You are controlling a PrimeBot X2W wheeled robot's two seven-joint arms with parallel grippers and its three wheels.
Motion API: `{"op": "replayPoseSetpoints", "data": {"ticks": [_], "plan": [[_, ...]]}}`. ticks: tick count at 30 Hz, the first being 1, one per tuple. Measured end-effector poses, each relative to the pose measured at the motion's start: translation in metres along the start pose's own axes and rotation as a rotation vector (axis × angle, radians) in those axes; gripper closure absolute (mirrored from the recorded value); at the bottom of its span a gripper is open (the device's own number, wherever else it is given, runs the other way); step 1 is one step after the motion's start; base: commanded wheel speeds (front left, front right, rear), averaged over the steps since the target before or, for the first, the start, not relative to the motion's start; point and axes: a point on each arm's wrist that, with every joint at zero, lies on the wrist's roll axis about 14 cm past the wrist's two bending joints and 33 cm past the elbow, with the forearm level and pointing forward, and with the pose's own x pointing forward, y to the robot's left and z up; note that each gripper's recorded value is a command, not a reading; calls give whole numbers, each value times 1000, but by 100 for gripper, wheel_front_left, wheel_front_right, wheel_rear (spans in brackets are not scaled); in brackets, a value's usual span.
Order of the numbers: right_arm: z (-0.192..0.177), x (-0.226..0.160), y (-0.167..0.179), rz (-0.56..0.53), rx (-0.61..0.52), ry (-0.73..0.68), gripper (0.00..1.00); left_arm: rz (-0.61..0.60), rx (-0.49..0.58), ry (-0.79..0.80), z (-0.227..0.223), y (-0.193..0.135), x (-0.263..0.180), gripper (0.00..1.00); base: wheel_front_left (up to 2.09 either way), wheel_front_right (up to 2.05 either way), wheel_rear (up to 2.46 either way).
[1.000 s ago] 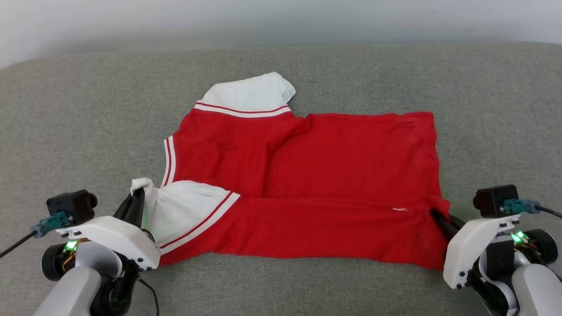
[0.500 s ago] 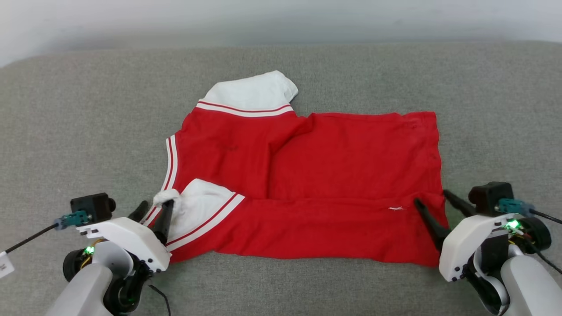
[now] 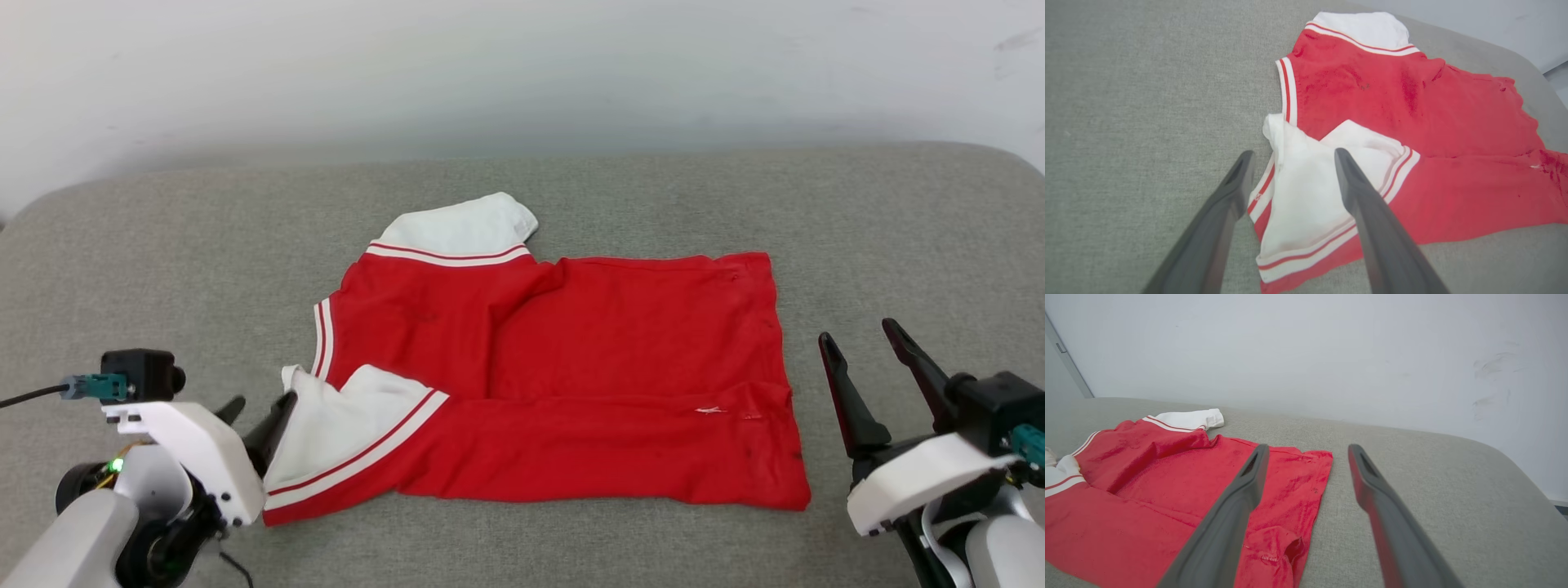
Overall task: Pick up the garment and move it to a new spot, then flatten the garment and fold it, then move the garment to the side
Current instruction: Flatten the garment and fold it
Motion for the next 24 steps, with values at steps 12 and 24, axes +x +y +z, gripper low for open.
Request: {"op": "replayPoseSetpoints", "data": {"ticks": [12,24], "plan": [[15,-19,6,-39,15,-43,0,39,-1,427,-65,14,-13,0,0,0,0],[-9,-19,-6,-99,74,38,0,-22,-88,525,-97,1,15,100,0,0,0]]}}
